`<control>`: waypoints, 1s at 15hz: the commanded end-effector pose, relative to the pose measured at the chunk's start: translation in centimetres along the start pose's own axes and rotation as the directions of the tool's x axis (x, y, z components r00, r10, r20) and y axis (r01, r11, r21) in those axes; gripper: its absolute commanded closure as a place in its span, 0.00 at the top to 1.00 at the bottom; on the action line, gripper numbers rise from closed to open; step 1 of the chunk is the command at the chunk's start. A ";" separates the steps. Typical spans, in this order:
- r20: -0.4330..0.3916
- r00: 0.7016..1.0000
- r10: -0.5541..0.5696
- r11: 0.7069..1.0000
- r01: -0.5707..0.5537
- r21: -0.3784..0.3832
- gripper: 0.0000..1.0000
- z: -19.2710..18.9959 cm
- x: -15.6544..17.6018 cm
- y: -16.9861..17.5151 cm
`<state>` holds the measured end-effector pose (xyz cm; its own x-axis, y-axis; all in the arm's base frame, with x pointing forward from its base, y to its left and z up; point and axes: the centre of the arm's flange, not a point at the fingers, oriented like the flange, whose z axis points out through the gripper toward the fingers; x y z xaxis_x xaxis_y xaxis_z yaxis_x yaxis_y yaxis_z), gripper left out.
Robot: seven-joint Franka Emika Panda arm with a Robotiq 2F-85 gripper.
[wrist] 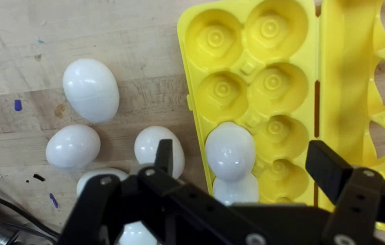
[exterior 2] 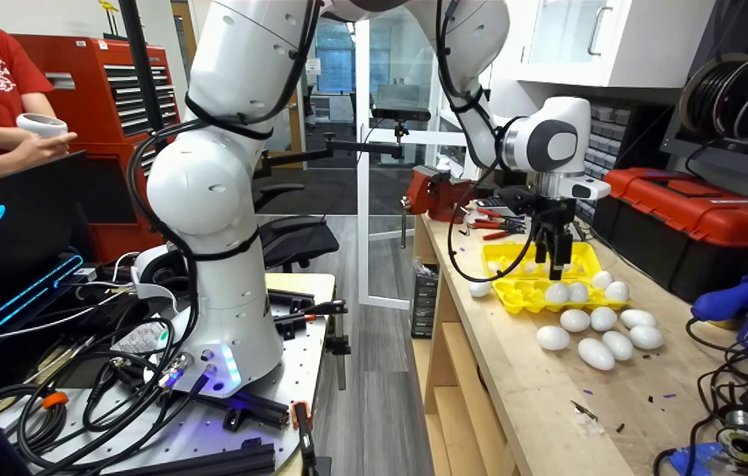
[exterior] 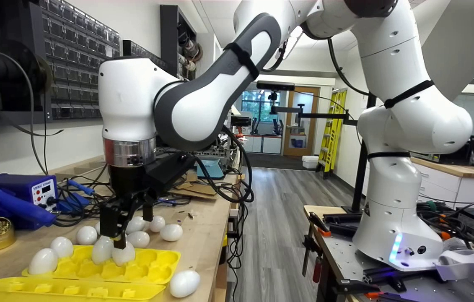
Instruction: Remove an egg from the crate and put it on the table
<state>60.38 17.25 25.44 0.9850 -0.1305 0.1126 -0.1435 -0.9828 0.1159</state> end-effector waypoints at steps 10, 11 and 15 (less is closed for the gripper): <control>-0.014 1.000 -0.011 1.000 0.011 -0.013 1.00 3.7 3.5 -0.1; -0.011 1.000 -0.013 1.000 0.012 -0.014 1.00 4.0 3.6 -0.1; -0.004 1.000 -0.014 1.000 0.014 -0.003 0.74 4.6 3.9 -0.4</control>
<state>63.92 16.33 21.60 0.9856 -0.1307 0.1069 -0.1445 -0.9804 0.1336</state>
